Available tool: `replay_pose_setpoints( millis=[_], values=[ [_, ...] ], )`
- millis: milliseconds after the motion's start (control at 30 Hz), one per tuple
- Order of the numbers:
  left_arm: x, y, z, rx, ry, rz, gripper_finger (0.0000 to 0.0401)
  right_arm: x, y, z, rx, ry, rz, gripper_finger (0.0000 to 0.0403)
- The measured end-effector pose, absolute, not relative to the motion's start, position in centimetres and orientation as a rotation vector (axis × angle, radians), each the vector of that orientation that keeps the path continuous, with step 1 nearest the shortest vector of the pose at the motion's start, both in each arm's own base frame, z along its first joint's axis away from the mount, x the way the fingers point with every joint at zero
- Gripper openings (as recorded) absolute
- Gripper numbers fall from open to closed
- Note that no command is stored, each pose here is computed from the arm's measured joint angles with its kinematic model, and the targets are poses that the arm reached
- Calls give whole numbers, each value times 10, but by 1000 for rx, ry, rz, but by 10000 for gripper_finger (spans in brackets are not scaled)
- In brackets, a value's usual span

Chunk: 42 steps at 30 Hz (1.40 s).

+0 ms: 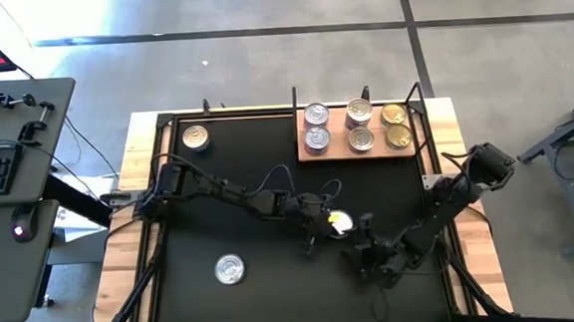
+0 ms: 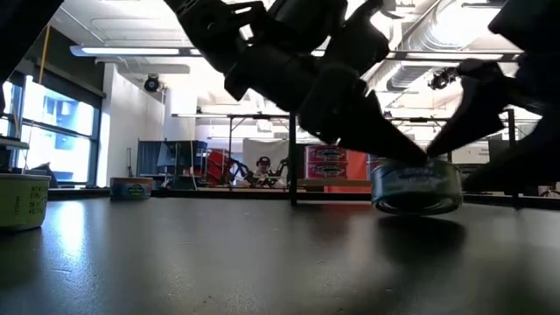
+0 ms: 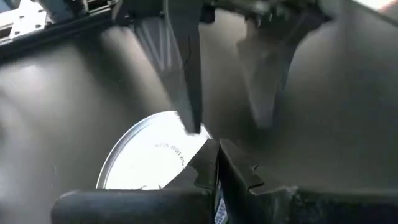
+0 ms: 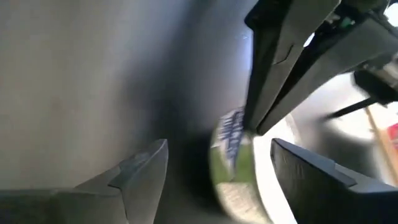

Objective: Stack canned seafood by type on shelf
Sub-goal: Stack the green tuna can on top of the other green tuna can on the shelf

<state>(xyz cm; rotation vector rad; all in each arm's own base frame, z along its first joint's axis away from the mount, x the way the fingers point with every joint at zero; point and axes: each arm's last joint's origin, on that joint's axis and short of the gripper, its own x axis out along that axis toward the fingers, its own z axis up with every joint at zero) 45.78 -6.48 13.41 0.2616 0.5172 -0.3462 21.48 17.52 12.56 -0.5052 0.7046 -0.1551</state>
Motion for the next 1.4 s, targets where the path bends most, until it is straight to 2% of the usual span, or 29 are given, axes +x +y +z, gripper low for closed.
replay_pose_setpoints(
  millis=[133, 300, 600, 800, 967, 1067, 1167, 1400],
  values=[
    [462, -65, 140, 212, 505, -331, 1, 221, 167, 126, -578, 709, -184, 278],
    [463, -65, 142, 173, 505, -320, 1, 225, 162, 126, -558, 722, -201, 263],
    [462, -65, 149, 124, 493, -306, 1, 227, 159, 125, -540, 742, -181, 195],
    [461, -65, 154, 97, 501, -290, 8, 227, 159, 126, -464, 722, -229, 121],
    [447, -59, 175, 148, 599, -245, 33, 224, 163, 132, -365, 721, -231, 117],
    [436, -53, 186, 198, 687, -159, 42, 222, 164, 150, -286, 800, -237, 117],
    [425, -49, 175, 213, 745, -77, 43, 218, 160, 177, -278, 904, -332, 117],
    [405, -54, 142, 125, 599, -68, 38, 212, 113, 248, -304, 1197, -705, 117]
  ],
)
